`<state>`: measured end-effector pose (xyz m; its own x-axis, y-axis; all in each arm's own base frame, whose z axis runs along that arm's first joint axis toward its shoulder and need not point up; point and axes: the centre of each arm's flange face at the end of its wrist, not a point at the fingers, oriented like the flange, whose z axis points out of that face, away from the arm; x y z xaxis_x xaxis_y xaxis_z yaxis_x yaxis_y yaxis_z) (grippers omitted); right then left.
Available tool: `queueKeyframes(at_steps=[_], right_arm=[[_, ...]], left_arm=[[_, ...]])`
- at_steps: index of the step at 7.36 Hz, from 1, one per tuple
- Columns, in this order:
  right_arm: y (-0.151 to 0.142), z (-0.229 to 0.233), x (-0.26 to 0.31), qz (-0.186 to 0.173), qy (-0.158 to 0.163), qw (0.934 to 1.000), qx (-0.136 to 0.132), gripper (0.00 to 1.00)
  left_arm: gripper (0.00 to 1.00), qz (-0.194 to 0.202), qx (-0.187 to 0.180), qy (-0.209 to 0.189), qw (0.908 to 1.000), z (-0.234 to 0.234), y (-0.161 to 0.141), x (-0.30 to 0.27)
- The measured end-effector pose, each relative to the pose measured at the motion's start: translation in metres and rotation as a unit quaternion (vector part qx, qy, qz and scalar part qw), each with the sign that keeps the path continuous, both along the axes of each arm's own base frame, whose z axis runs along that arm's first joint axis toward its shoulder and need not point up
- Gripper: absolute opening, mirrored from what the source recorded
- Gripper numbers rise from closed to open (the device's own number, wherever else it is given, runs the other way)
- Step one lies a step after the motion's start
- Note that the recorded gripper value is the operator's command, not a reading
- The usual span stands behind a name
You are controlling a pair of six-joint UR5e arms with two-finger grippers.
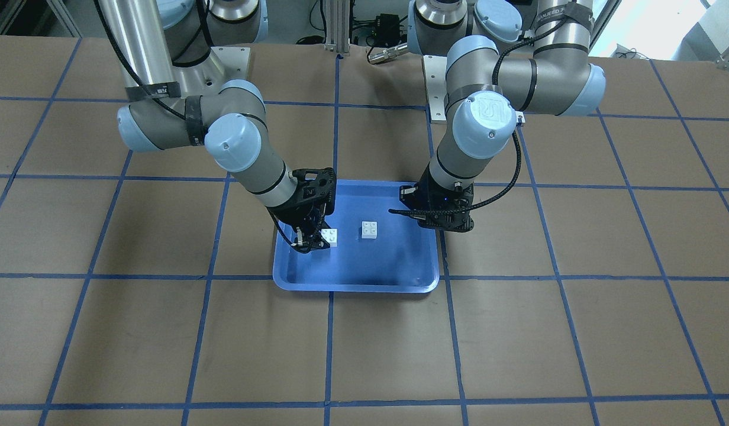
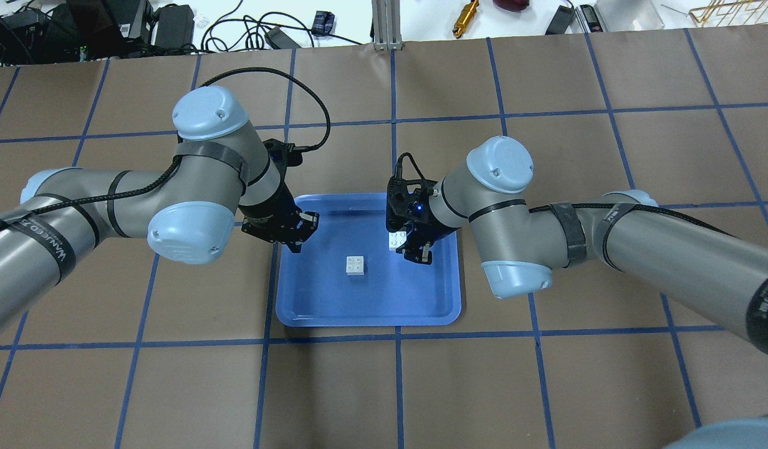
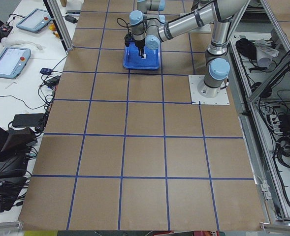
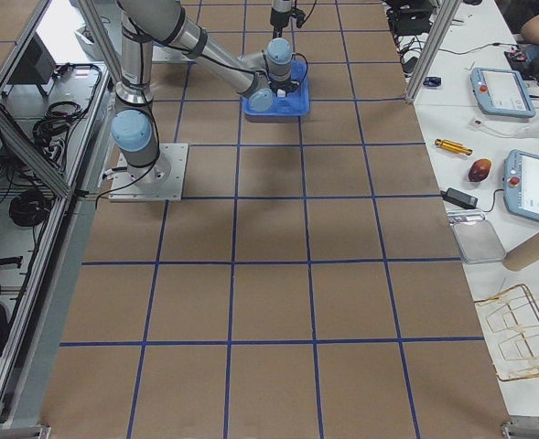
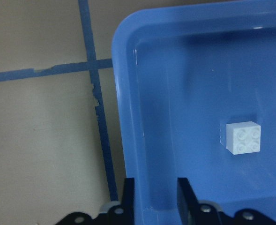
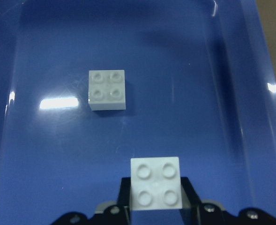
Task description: Assemble white blocks and place on blue tray
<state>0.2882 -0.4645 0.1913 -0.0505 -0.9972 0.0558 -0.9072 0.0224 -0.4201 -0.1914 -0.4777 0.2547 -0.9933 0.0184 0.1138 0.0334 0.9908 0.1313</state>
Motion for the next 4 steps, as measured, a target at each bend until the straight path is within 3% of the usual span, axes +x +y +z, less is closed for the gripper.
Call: queueKeyframes(at_steps=[4], right_arm=[[0.022, -0.013, 0.007, -0.007, -0.005, 1.0, -0.004, 0.0]], left_arm=[[0.0, 0.043, 0.011, 0.029, 0.9986, -0.024, -0.002, -0.012]])
